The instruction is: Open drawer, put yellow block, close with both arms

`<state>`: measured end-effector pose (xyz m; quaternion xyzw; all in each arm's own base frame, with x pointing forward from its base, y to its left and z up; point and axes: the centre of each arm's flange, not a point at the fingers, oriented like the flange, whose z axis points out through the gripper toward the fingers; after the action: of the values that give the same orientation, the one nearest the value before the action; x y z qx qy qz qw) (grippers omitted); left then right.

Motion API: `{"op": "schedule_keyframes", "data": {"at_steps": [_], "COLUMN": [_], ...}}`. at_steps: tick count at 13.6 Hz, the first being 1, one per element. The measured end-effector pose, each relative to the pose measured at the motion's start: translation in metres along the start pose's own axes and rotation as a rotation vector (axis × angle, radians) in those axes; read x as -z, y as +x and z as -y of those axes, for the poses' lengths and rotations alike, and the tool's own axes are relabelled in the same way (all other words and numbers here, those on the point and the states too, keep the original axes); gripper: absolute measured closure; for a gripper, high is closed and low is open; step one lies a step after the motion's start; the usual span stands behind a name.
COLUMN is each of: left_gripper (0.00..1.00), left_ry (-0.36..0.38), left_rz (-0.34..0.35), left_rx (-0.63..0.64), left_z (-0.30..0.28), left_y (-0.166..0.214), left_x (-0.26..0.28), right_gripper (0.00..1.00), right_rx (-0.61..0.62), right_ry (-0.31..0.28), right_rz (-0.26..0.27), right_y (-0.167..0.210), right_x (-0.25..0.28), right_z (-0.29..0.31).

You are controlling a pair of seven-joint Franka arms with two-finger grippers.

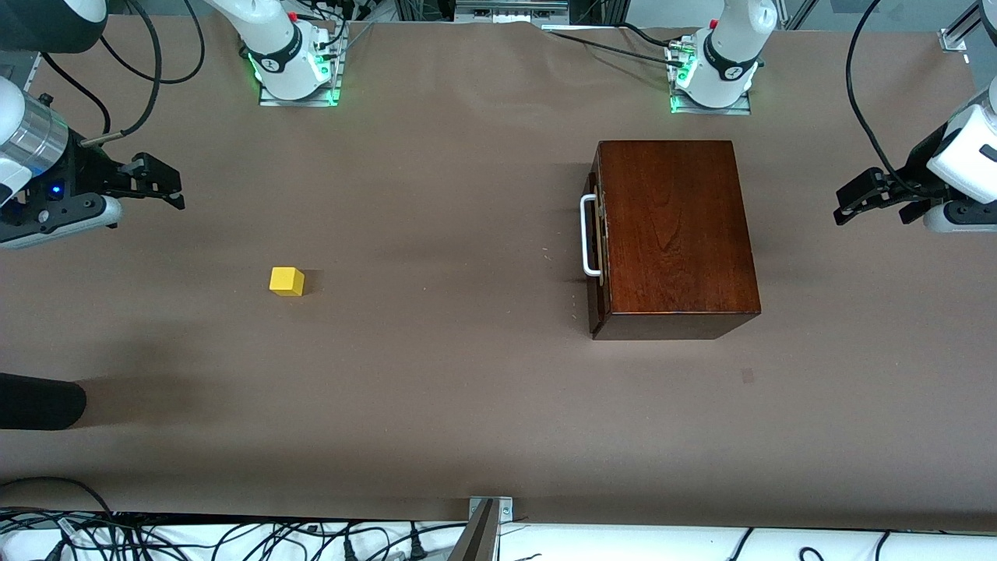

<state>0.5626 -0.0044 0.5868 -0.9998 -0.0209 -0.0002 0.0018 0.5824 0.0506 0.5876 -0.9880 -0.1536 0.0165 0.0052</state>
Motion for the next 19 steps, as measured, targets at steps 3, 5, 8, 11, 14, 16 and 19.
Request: {"op": "schedule_keyframes", "data": {"at_steps": [3,5,8,11,14,16,19], "left_gripper": [0.00,0.00,0.00,0.00,0.00,0.00,0.00], "left_ry": [0.000,0.000,0.000,0.001,0.002,0.007,0.026], "left_rz": [0.001,0.001,0.003,0.006,0.034,0.125,0.262], "left_rx": [0.000,0.001,0.001,0.001,0.000,-0.019,-0.126], "left_z": [0.000,0.000,0.000,0.000,-0.001,-0.010,-0.066], "left_y": [0.002,0.003,0.003,0.003,0.000,-0.011,-0.028], "left_x": [0.001,0.001,0.001,0.000,-0.002,-0.007,-0.025], "right_gripper": [0.00,0.00,0.00,0.00,0.00,0.00,0.00], "right_rx": [0.000,0.000,0.000,0.000,0.000,0.000,-0.001], "right_ry": [0.000,0.000,0.000,0.000,0.000,0.000,0.000], "right_rz": [0.000,0.000,0.000,0.000,0.000,0.000,0.000], "right_y": [0.000,0.000,0.000,0.000,0.000,0.000,0.000], "right_x": [0.000,0.000,0.000,0.000,0.000,0.000,0.000], "right_z": [0.000,0.000,0.000,0.000,0.000,0.000,0.000]}}
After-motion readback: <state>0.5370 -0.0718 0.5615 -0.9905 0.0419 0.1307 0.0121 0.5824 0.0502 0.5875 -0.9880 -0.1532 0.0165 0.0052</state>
